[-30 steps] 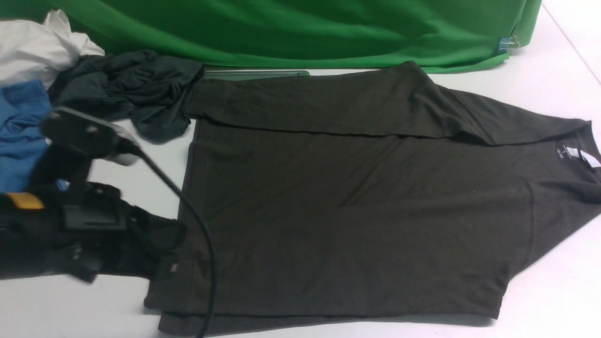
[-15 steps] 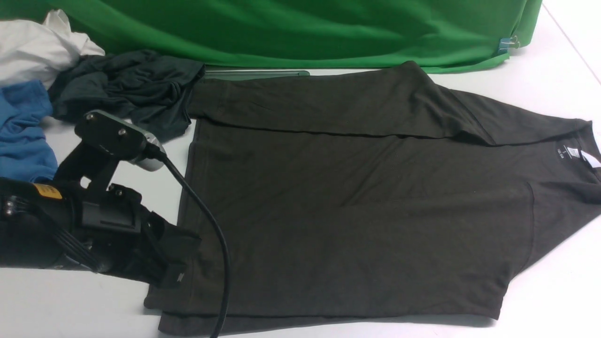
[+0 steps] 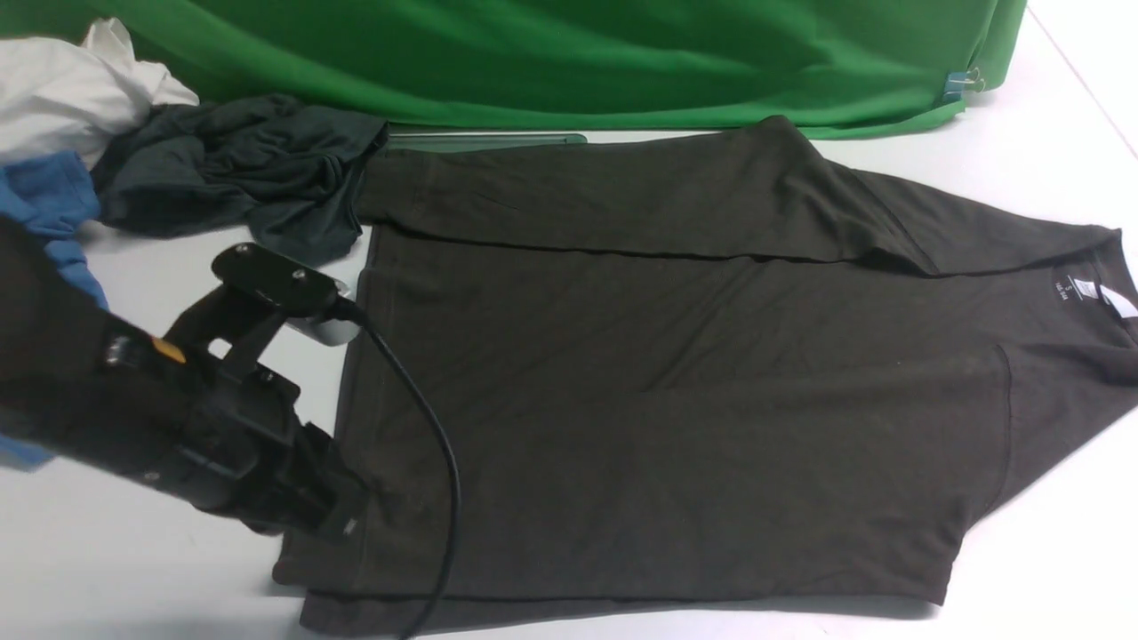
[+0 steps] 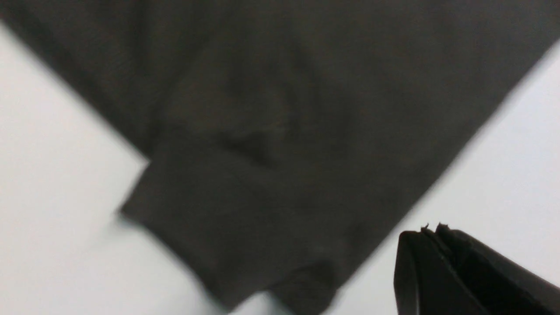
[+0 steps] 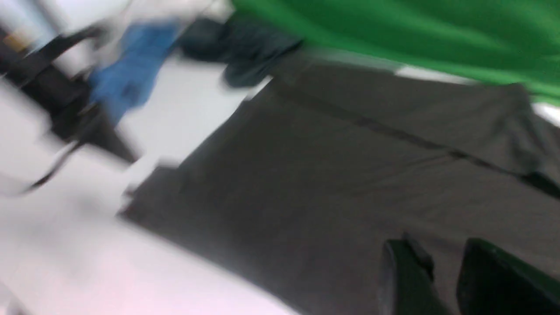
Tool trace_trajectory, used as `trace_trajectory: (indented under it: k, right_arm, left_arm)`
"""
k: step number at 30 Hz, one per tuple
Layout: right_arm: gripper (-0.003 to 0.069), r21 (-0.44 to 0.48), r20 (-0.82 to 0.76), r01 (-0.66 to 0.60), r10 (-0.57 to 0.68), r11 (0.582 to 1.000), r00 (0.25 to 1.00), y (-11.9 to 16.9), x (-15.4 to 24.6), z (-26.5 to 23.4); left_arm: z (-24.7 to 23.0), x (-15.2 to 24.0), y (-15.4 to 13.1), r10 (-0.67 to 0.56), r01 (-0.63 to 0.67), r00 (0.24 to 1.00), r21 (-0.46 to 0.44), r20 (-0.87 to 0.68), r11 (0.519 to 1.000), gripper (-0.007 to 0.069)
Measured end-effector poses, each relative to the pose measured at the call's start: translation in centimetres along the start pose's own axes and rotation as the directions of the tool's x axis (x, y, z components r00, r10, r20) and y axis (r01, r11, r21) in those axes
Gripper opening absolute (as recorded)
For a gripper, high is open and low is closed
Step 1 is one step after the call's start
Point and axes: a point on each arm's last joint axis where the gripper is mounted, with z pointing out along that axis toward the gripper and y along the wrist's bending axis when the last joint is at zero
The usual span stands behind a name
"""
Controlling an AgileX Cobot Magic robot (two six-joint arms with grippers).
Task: Fold a long-sleeved shirt on a white desktop.
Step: 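Grasp the left edge of the dark T-shirt lying flat on the table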
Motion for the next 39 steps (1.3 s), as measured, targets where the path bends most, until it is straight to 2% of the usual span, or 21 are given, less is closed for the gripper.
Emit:
trace_trajectory:
  k: [4,7,12,17,22,26,34,37,39]
  right_arm:
    - [0.0197,-0.045,-0.020,0.053,-0.054,0.998,0.998,0.3,-0.3,0.3]
    - [0.0200,-0.070,-0.022,0.077,-0.079,0.995,0.997,0.4,-0.3,0.4]
    - [0.0206,-0.077,-0.010,0.083,-0.084,0.994,0.996,0.5,-0.4,0.4]
    - [0.0209,-0.077,-0.009,0.083,-0.084,0.994,0.996,0.5,-0.4,0.4]
    - [0.0210,-0.077,0.002,0.083,-0.083,0.994,0.997,0.5,-0.5,0.4]
    - [0.0209,-0.076,0.009,0.083,-0.082,0.994,0.997,0.5,-0.6,0.4]
    - [0.0218,-0.076,0.017,0.082,-0.081,0.994,0.997,0.5,-0.6,0.4]
    - [0.0220,-0.076,0.018,0.082,-0.081,0.994,0.997,0.5,-0.7,0.4]
    - [0.0220,-0.075,0.020,0.082,-0.080,0.994,0.997,0.5,-0.7,0.4]
  left_arm:
    - [2.1,0.0,2.6,-0.028,0.024,0.998,-0.071,-0.047,0.997,0.0064]
    - [3.9,0.1,4.7,-0.061,0.054,0.996,-0.103,-0.067,0.993,0.0141]
    - [6.3,0.3,6.5,-0.072,0.058,0.989,-0.111,-0.128,0.992,0.0323]
    - [6.9,-0.1,7.2,-0.050,0.036,0.995,-0.153,-0.089,0.988,0.0424]
    - [6.9,-0.6,7.5,0.007,-0.016,0.999,-0.185,-0.050,0.983,0.0430]
    - [7.8,-0.2,7.5,0.013,-0.026,0.995,-0.144,-0.095,0.989,0.0396]
    - [8.0,-0.3,7.5,0.008,-0.022,0.994,-0.125,-0.110,0.992,0.0373]
    - [8.0,-0.2,7.4,-0.003,-0.011,0.993,-0.108,-0.120,0.994,0.0324]
    - [8.0,-0.1,7.2,-0.010,-0.002,0.990,-0.086,-0.138,0.996,0.0259]
